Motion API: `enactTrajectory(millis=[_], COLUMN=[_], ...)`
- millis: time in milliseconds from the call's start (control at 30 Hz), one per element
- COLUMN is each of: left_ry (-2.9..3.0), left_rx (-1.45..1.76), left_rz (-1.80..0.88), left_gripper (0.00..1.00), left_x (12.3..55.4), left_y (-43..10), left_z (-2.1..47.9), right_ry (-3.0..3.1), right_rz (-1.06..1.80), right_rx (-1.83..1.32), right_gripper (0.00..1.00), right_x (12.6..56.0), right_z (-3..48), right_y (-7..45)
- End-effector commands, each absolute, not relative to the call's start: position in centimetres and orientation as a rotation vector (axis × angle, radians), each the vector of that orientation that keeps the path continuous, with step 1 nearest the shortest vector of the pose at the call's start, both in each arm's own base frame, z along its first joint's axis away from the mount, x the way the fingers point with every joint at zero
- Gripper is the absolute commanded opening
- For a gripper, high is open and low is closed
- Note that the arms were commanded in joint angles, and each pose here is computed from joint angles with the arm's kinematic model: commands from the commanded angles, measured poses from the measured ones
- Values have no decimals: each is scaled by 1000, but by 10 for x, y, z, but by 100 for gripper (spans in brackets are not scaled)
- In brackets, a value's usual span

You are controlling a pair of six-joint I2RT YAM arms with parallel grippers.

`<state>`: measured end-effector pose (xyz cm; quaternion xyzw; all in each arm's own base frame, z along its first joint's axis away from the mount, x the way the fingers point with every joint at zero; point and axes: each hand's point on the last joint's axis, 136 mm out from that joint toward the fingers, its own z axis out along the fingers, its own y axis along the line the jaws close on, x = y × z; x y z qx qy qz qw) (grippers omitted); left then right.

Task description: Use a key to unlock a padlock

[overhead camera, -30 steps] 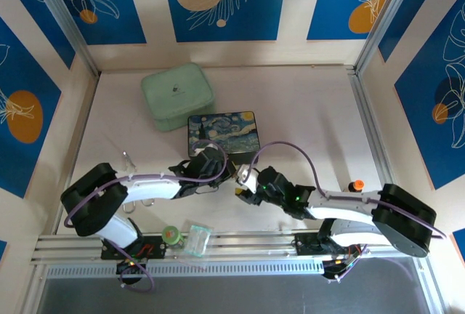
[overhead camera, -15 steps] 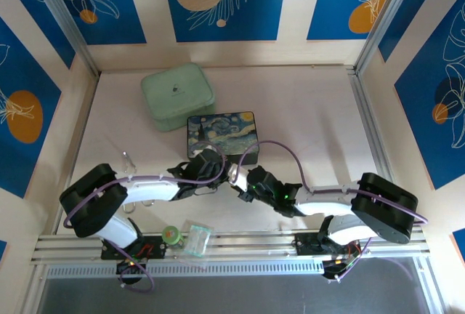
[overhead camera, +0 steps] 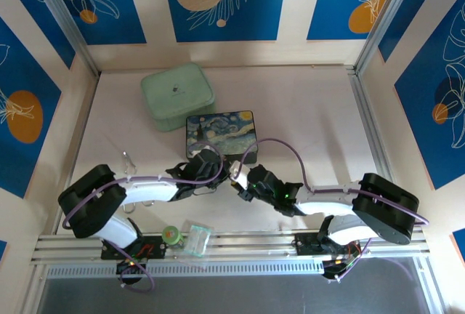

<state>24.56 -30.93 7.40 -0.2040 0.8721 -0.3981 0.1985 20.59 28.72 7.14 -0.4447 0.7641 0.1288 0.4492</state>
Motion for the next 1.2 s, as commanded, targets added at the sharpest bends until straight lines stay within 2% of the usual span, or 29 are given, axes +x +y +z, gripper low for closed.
enactTrajectory(millis=[0, 200, 267, 333, 867, 1167], left_ry=[2318, 2313, 2312, 2313, 2322, 2318], left_rx=[-538, -541, -537, -530, -525, -542], left_rz=[-1298, -1321, -1322, -1322, -1347, -1350], left_gripper=[0, 0, 0, 0, 0, 0], left_x=[252, 250, 250, 249, 246, 245], left_y=[-324, -324, -324, -324, -326, -323], left_z=[118, 122, 124, 125, 121, 118], right_ry=[1920, 1928, 1943, 1952, 2083, 2186], right_rz=[344, 358, 405, 462, 800, 799], right_rx=[-1072, -1025, -997, -984, -801, -703], right_gripper=[21, 15, 7, 4, 4, 9], right_x=[206, 215, 216, 215, 217, 225], right_z=[70, 73, 75, 76, 83, 68], right_y=[287, 290, 290, 289, 269, 253])
